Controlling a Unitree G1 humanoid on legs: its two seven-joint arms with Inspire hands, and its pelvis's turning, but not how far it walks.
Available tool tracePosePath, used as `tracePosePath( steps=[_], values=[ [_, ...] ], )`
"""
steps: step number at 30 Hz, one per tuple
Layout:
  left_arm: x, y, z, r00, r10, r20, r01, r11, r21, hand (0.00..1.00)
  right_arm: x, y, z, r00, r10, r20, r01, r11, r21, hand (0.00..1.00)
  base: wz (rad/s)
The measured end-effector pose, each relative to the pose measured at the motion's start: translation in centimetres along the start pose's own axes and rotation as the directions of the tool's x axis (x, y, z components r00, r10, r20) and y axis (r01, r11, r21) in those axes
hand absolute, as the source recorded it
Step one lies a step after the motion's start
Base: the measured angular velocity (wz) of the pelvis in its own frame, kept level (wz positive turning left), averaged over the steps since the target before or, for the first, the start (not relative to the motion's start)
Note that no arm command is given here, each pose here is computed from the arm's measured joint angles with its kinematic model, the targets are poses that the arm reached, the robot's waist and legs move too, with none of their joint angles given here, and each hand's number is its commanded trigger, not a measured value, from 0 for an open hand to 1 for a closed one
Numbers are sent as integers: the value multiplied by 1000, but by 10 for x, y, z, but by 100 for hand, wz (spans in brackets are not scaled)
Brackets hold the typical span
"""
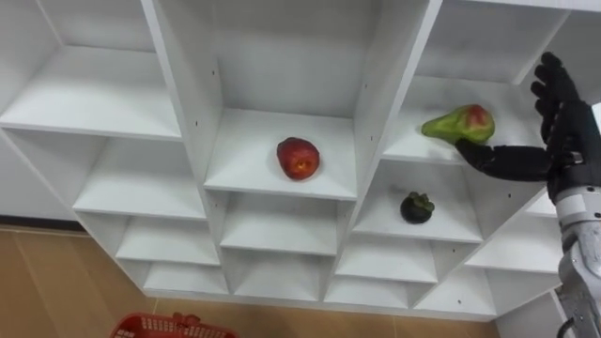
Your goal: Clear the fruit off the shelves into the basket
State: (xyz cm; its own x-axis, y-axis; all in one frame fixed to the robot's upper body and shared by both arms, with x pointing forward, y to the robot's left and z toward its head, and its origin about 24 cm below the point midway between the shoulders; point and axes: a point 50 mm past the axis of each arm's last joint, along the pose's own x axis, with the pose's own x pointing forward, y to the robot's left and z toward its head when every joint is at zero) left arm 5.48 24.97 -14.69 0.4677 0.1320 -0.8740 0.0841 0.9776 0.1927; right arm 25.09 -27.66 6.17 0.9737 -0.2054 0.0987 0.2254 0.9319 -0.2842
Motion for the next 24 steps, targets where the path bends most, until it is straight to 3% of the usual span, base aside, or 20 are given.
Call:
tracePosePath(
  steps=[24],
  values=[
    [1, 2, 7, 1000, -11, 25, 11, 1000, 4, 100, 8, 8, 9, 995, 98, 31, -94, 989, -117, 0, 1]
  ],
)
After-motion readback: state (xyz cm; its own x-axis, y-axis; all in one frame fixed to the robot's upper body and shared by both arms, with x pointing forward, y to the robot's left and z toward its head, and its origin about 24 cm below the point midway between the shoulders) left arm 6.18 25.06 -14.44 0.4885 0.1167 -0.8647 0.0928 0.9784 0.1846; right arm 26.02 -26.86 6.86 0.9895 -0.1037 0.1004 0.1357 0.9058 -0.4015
